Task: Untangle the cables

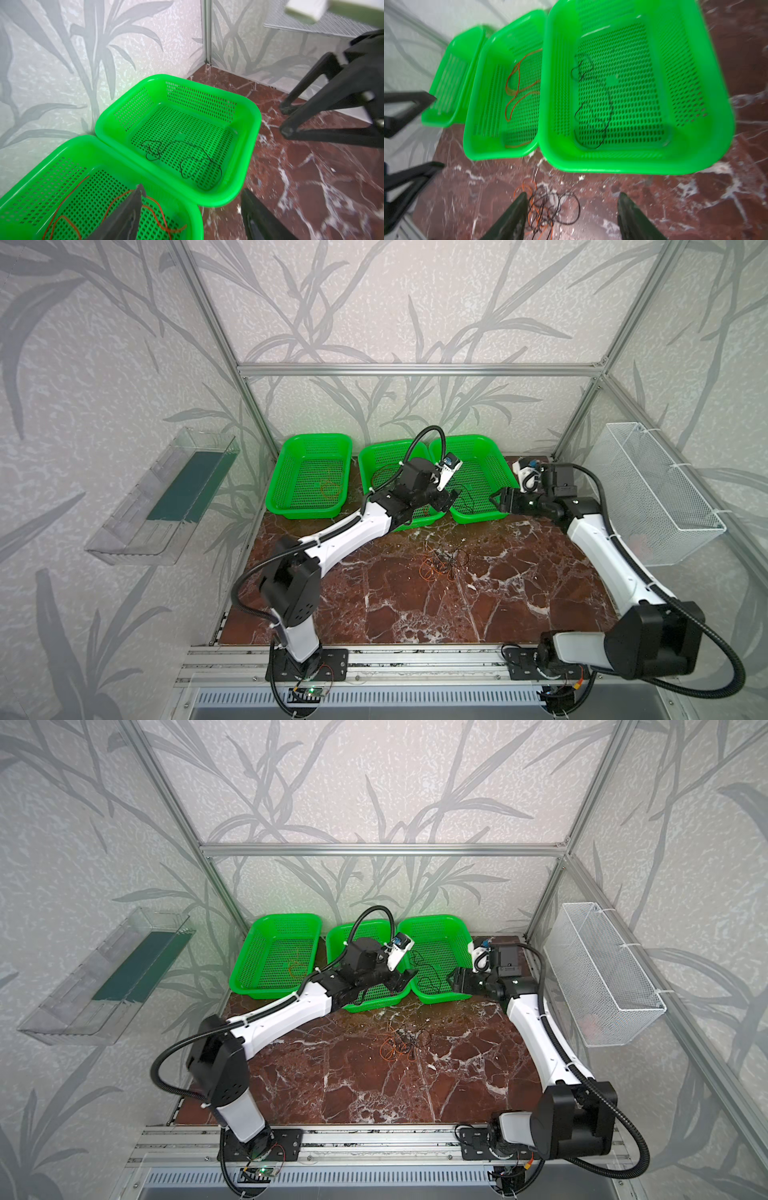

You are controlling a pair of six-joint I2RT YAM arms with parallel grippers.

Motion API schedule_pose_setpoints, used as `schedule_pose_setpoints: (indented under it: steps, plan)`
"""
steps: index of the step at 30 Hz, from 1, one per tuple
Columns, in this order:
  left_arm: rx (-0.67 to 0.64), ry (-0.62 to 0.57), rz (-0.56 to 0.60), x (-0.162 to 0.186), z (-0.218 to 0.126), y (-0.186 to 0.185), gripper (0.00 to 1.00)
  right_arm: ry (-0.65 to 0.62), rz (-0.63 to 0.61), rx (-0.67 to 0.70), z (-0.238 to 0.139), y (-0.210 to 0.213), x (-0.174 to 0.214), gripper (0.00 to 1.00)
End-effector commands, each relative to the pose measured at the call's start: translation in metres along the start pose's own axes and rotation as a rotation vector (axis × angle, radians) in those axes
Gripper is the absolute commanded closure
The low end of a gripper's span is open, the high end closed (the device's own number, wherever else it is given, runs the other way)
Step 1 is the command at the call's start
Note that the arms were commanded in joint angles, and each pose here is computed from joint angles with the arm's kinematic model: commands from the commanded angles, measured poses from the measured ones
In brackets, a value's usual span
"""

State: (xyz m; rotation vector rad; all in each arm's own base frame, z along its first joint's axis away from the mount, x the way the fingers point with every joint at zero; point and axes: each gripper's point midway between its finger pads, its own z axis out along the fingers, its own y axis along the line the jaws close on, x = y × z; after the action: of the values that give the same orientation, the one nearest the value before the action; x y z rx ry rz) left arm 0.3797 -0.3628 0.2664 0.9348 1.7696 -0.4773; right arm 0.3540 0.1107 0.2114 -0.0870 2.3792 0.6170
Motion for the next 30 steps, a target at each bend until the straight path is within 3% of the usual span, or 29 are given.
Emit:
schedule_pose_setpoints:
  steps: [1, 5, 10, 23, 30]
  plan:
    - [0.142, 0.074, 0.056, 0.045, -0.024, -0.034, 0.30, 0.102, -0.036, 0.058, 0.004, 0.006, 0.048, 0.36]
    - [0.220, 0.098, 0.082, 0.085, -0.050, -0.055, 0.37, 0.222, -0.106, 0.076, 0.028, 0.020, 0.098, 0.39]
    - [0.212, 0.236, 0.029, 0.135, -0.056, -0.059, 0.42, 0.336, -0.157, 0.062, 0.054, 0.034, 0.133, 0.39]
    - [0.238, 0.515, 0.021, 0.221, -0.039, -0.056, 0.45, 0.405, -0.301, -0.007, 0.089, 0.063, 0.156, 0.39]
    - [0.178, 0.507, 0.008, 0.231, -0.036, -0.039, 0.51, 0.425, -0.333, -0.004, 0.095, 0.062, 0.163, 0.40]
